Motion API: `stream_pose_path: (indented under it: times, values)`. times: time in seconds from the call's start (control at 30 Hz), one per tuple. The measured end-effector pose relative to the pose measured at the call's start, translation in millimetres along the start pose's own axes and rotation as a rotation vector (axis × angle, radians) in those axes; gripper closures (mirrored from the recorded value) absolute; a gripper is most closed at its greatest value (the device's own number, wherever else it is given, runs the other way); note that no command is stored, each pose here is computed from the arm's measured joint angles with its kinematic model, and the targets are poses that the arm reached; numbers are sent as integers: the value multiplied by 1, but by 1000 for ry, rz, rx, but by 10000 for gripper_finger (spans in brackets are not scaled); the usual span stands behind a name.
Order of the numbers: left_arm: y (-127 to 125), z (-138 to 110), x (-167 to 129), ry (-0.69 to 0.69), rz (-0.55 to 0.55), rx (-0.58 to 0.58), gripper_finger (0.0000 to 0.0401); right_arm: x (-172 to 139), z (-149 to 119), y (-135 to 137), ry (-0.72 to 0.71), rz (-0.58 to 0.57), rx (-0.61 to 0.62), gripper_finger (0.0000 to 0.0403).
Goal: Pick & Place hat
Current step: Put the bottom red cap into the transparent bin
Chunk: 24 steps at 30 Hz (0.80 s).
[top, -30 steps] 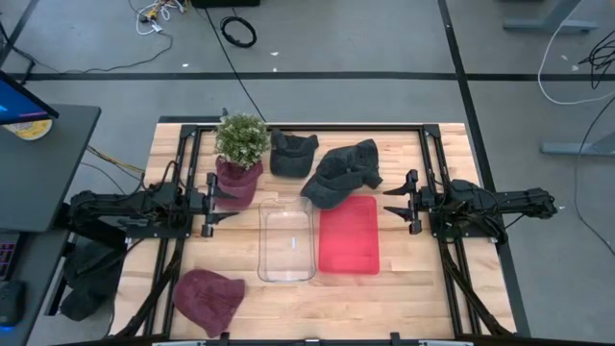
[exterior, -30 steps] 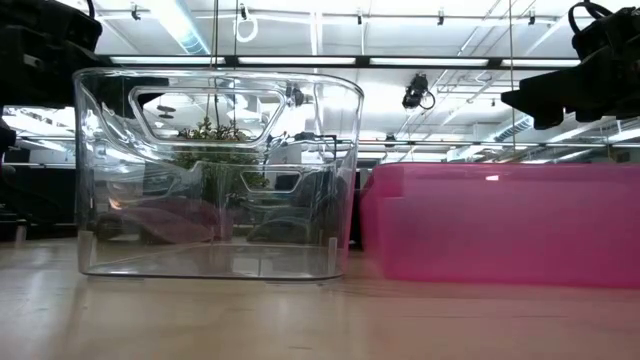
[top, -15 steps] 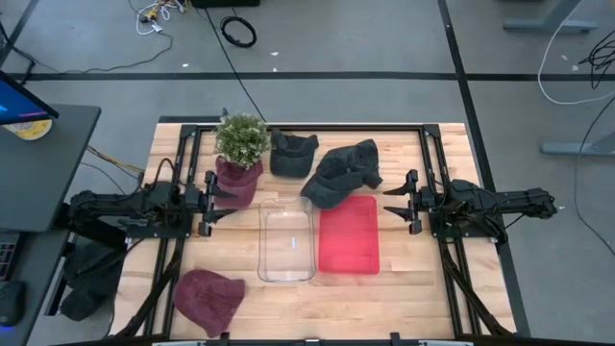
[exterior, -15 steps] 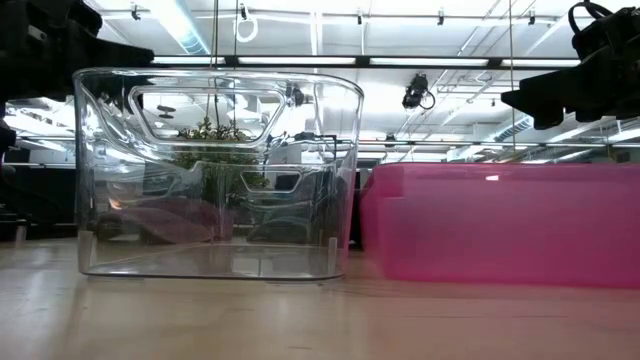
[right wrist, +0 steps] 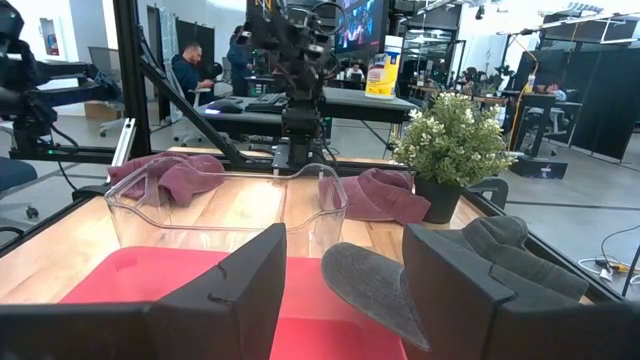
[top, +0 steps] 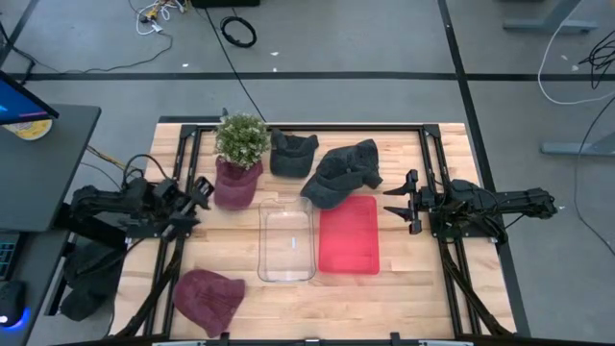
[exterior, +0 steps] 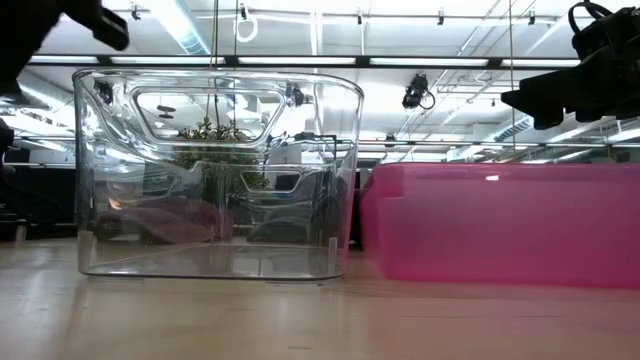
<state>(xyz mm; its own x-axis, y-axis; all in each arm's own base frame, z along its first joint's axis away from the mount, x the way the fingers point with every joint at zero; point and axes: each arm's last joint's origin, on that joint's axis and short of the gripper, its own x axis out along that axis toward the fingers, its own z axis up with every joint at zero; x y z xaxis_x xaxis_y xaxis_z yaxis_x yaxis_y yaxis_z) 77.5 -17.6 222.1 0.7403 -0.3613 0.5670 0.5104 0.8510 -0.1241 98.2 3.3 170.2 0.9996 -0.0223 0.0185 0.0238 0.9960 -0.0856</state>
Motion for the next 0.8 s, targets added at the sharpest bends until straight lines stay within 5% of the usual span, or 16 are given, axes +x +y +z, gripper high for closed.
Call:
stream_pose_path:
  times: [0.33,0.8]
  values:
    - [-20,17,2,-150,-193,-2,215,0,0,0,0,0,0,198]
    - [-54,25,75,55,-275,7,215,0,0,0,-1,0,0,198]
